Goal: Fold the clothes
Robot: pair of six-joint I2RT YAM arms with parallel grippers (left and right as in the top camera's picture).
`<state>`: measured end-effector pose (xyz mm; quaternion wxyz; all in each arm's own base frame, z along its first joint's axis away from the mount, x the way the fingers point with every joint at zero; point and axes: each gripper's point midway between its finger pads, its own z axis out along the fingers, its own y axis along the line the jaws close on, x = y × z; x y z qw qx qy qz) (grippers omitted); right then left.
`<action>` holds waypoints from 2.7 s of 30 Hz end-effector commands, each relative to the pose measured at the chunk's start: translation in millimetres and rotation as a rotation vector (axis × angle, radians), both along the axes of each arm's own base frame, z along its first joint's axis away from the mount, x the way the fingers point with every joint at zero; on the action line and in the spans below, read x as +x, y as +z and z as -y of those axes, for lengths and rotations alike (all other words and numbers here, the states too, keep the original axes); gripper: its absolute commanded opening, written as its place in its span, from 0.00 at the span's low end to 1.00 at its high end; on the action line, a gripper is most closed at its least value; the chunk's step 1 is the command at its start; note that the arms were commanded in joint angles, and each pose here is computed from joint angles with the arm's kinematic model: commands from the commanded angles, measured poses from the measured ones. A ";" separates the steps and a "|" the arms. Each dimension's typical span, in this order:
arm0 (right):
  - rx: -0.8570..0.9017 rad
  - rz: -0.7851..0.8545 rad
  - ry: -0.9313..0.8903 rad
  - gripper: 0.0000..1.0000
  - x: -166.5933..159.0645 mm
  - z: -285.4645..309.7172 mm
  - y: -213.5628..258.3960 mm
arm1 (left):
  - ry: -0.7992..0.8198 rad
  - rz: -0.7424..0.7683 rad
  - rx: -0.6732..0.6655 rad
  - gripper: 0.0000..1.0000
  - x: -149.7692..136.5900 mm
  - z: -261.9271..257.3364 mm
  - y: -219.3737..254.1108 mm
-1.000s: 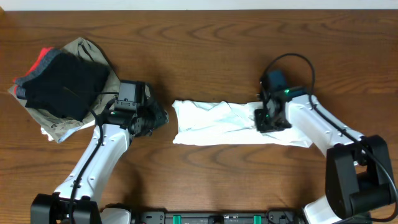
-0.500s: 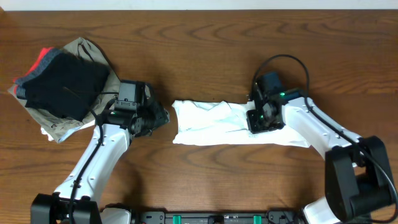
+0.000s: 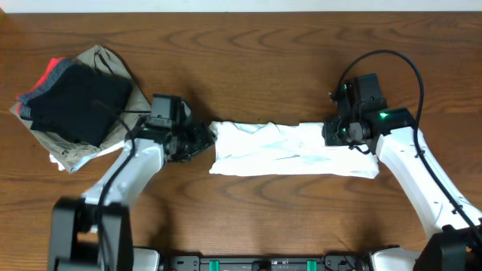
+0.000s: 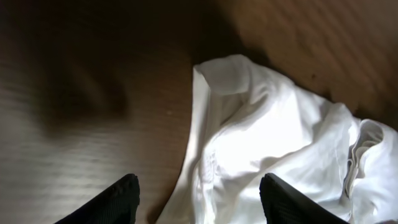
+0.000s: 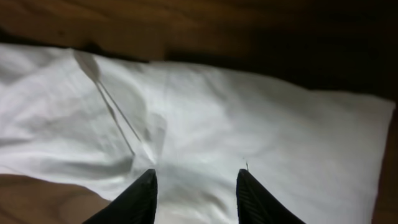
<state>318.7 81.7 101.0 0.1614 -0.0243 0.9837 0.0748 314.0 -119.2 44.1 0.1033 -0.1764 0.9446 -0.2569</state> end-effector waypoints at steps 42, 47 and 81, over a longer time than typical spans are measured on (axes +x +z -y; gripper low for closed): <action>-0.016 -0.044 -0.209 0.46 -2.6 67.5 -1.9 | 0.087 -0.065 0.004 0.06 19.4 -90.8 -22.8; -0.025 -0.080 -0.256 0.47 -11.4 89.9 -4.8 | 0.088 0.019 0.034 0.06 35.3 -117.2 16.3; -0.023 -0.146 -0.273 0.49 -26.8 93.8 -8.6 | -0.802 0.372 0.295 0.12 -26.2 148.4 103.2</action>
